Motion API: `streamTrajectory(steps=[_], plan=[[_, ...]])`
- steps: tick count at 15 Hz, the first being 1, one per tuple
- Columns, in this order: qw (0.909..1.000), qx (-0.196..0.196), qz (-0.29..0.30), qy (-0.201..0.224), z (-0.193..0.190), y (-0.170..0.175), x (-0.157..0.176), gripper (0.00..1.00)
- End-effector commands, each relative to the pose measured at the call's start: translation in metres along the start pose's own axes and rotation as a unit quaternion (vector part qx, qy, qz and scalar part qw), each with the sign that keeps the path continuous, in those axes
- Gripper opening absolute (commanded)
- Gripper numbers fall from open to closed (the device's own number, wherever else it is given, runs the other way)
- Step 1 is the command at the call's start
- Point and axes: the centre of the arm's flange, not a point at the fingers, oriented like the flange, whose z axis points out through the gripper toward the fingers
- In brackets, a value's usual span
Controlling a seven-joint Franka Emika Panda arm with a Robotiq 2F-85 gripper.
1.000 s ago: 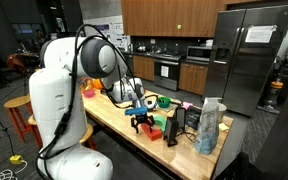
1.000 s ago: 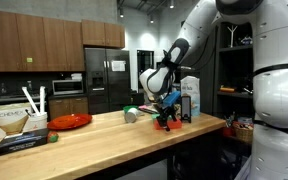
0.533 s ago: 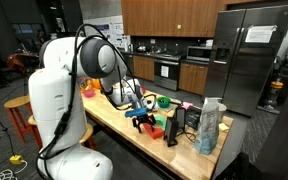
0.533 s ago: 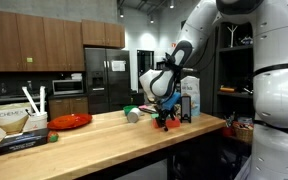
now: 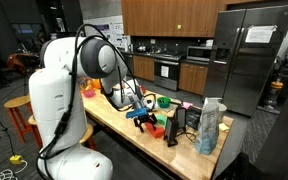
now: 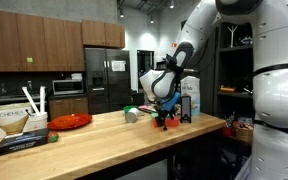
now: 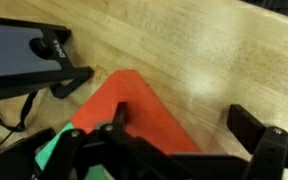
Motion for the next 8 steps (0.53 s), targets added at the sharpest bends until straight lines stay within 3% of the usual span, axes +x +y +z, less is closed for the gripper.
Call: streamTrajectory(steps=[1,4,8], plan=[[0.9996,-0.009,0.019,0.019,0.022,0.000,0.000,1.00],[0.9996,0.022,0.010,0.017,0.010,0.000,-0.009,1.00],[0.9932,0.114,-0.006,0.020,-0.022,0.013,-0.013,1.00]])
